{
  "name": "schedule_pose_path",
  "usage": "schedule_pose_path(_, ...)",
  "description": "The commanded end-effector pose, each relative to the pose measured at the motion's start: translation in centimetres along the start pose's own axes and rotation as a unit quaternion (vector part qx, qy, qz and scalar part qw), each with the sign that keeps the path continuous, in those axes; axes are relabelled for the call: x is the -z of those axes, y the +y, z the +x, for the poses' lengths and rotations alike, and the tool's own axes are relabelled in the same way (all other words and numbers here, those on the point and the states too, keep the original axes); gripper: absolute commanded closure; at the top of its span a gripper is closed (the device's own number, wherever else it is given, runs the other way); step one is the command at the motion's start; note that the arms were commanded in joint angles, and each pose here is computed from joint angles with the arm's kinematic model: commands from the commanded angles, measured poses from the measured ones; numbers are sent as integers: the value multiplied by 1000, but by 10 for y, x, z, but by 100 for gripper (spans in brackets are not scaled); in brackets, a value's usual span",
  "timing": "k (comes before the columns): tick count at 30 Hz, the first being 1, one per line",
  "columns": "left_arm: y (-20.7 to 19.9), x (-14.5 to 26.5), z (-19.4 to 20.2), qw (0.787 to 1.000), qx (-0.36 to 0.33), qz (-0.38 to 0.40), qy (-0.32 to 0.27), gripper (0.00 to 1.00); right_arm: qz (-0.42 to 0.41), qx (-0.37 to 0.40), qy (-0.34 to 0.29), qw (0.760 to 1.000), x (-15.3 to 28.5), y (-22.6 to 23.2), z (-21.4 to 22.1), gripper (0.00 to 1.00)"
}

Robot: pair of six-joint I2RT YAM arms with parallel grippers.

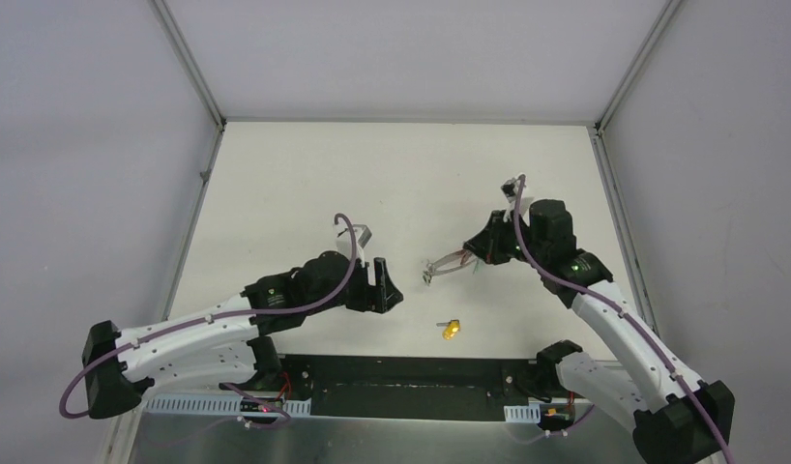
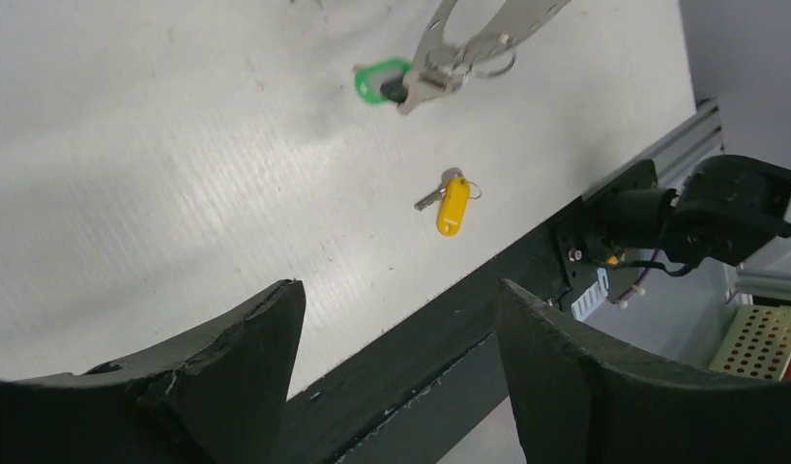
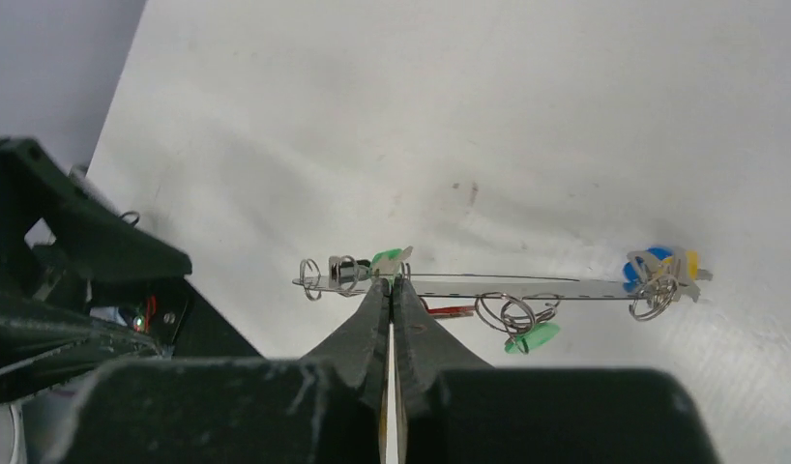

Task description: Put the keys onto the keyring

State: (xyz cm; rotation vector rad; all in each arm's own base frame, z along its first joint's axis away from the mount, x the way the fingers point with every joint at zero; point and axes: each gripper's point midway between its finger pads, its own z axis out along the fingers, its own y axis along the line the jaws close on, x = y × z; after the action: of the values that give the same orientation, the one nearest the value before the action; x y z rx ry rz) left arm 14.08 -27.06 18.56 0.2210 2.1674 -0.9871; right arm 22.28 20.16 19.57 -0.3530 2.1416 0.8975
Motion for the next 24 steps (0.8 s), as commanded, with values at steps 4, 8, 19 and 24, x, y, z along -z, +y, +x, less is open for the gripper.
schedule_pose_path(4, -13, -43, 22, 990, 122, -35, 62, 29, 96, -120, -56, 986, 1, -64, -12, 100)
schedule_pose_path(8, -41, -76, 35, 989, 102, -35, 102, 30, 123, -165, -55, 977, 2, -91, -7, 100)
schedule_pose_path(19, -71, -149, 86, 971, 36, -145, 187, 41, 147, -202, -60, 967, 7, -116, 5, 100)
schedule_pose_path(24, -63, -157, 97, 963, 22, -182, 197, 48, 156, -210, -62, 963, 8, -122, 7, 100)
